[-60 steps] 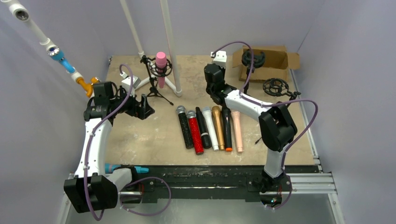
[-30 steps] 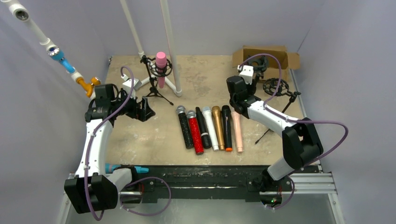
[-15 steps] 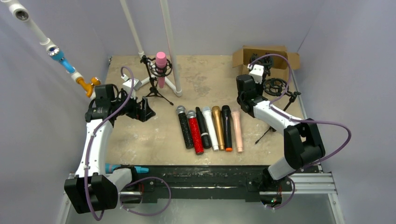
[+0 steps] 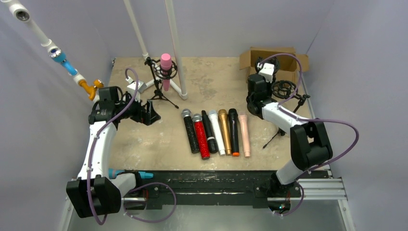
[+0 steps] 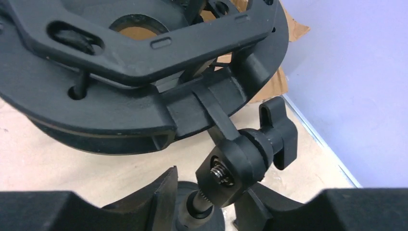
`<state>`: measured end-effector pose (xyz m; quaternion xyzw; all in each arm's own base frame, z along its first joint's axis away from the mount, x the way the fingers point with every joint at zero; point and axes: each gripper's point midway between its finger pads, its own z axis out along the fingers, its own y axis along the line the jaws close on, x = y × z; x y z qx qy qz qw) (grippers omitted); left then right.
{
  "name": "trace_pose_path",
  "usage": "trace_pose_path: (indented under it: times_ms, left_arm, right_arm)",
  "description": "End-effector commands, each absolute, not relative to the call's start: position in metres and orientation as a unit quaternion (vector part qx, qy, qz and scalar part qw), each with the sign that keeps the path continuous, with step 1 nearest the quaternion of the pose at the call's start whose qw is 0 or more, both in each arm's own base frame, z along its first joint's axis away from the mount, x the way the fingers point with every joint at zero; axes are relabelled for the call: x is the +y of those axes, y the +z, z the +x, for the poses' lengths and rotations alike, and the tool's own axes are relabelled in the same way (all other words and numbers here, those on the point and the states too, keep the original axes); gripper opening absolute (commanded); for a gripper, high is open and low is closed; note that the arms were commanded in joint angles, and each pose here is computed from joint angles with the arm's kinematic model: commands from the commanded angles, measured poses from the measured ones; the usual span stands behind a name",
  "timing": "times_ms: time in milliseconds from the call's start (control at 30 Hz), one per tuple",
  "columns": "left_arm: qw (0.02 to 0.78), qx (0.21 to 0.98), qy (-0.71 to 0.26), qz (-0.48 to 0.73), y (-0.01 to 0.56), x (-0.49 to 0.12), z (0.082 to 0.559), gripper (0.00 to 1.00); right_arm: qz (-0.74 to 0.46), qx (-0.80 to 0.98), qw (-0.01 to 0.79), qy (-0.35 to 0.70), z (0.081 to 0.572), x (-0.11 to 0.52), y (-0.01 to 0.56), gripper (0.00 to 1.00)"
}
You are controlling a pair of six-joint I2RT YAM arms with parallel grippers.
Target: Attach the microphones to the stand
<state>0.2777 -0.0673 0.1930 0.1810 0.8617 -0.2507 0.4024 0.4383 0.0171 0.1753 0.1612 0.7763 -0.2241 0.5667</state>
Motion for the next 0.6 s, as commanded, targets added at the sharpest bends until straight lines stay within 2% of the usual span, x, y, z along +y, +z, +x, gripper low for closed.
trace_pose_path:
  times_ms: [0, 133, 167, 567]
  left_arm:
    - [0.41, 0.856, -0.257, 0.184, 0.193, -0.068, 0.283, 1.0]
    - [0.408, 0.857, -0.257, 0.183, 0.193, -0.068, 0.283, 1.0]
    - [0.409, 0.857, -0.256, 0.183, 0.193, -0.068, 0.283, 1.0]
    - [0.404, 0.858, -0.263, 0.174, 0.192, -0.069, 0.284, 1.0]
  right_arm:
    - [0.169, 0.751, 0.603, -0.21, 0.454, 0.022, 0.191, 0.4]
    - [0.174, 0.744, 0.617, -0.189, 0.461, 0.031, 0.198, 0.02]
    - [0.175, 0.742, 0.621, -0.181, 0.462, 0.034, 0.201, 0.0]
    - [0.129, 0.707, 0.692, -0.07, 0.467, 0.12, 0.249, 0.0]
